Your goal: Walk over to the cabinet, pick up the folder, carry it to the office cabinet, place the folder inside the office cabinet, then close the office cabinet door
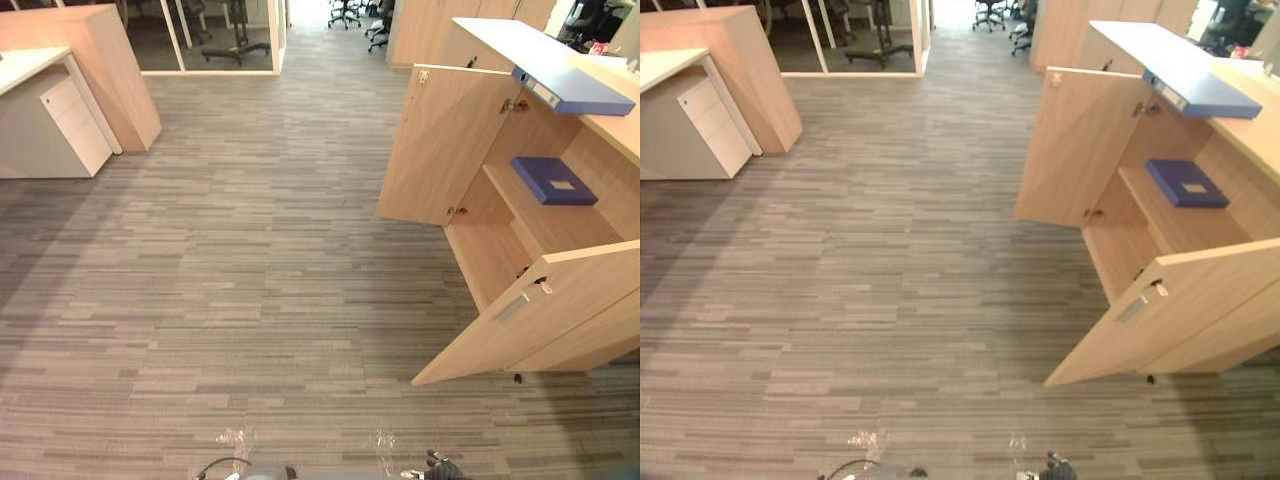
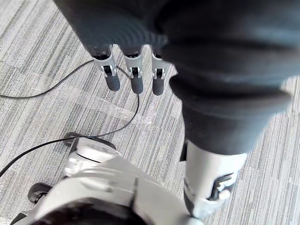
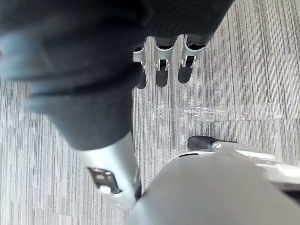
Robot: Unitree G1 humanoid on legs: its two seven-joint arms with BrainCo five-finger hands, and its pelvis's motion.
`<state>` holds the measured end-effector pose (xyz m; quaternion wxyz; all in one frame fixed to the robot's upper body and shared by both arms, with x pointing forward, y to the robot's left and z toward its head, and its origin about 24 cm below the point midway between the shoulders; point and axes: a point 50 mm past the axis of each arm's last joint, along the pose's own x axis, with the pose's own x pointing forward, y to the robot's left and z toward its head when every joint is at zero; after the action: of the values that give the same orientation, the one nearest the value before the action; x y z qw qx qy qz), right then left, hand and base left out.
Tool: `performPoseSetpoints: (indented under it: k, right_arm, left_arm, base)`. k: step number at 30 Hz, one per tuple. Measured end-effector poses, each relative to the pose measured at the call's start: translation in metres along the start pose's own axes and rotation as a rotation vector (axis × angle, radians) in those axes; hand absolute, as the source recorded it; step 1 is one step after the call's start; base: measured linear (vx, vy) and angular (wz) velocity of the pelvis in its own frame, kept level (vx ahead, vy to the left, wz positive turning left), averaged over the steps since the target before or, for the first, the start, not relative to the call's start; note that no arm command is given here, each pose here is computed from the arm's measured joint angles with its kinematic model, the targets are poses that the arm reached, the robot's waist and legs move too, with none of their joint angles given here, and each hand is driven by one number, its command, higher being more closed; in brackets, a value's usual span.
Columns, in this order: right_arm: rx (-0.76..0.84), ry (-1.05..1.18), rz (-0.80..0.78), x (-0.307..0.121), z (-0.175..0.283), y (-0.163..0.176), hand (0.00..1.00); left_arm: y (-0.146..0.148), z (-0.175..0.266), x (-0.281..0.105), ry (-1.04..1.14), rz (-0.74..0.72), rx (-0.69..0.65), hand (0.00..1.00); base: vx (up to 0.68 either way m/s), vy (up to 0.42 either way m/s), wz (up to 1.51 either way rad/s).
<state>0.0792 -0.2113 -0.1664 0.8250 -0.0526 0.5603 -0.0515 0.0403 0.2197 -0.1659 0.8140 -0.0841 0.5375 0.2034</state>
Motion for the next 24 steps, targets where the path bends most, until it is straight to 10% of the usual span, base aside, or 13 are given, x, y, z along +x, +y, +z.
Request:
performPoseSetpoints:
  k: [24]
  right_arm:
    - [0.162, 0.069, -0.075, -0.003, -0.014, -0.029, 0.0]
  left_arm:
    - [0.004, -0.046, -0.013, 0.141, 0.051, -0.05, 0.0]
  base:
    - [0.23, 0.209, -0.22]
